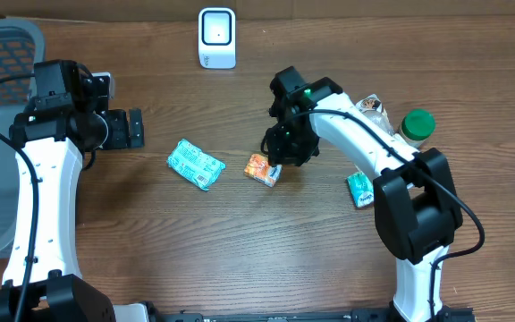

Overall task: Scan the item barcode
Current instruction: 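Grasp the orange tissue pack with the right gripper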

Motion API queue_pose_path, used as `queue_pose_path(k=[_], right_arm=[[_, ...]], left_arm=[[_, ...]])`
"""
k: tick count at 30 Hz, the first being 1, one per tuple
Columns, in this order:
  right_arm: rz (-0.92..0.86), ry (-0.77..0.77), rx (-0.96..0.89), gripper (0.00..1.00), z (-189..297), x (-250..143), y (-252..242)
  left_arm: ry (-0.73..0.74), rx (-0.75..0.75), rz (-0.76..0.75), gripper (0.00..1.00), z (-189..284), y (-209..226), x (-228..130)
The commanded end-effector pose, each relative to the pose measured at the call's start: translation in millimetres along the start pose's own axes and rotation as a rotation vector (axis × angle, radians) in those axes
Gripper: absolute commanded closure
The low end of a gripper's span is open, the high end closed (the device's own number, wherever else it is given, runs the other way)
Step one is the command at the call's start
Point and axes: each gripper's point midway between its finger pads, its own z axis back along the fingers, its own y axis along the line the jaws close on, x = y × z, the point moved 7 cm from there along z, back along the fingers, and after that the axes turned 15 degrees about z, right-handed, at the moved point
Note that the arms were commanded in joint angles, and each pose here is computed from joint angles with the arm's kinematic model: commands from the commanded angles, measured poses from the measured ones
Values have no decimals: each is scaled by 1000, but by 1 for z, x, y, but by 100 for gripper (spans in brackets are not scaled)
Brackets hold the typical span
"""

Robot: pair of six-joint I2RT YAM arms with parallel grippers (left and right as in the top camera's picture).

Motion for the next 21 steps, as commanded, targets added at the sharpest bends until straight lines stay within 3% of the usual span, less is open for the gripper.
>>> queue_pose_path(k=[1,7,21], right_arm=[[297,-47,-8,63,14,9,-10],[513,-89,-25,46,12,16,-11],[514,-116,51,47,-24,5,-13]], left_arm=[[-6,-17,-28,1,2,-2,2],[-6,-17,-28,0,2,-2,2],[-6,-17,-28,0,2,-2,2]])
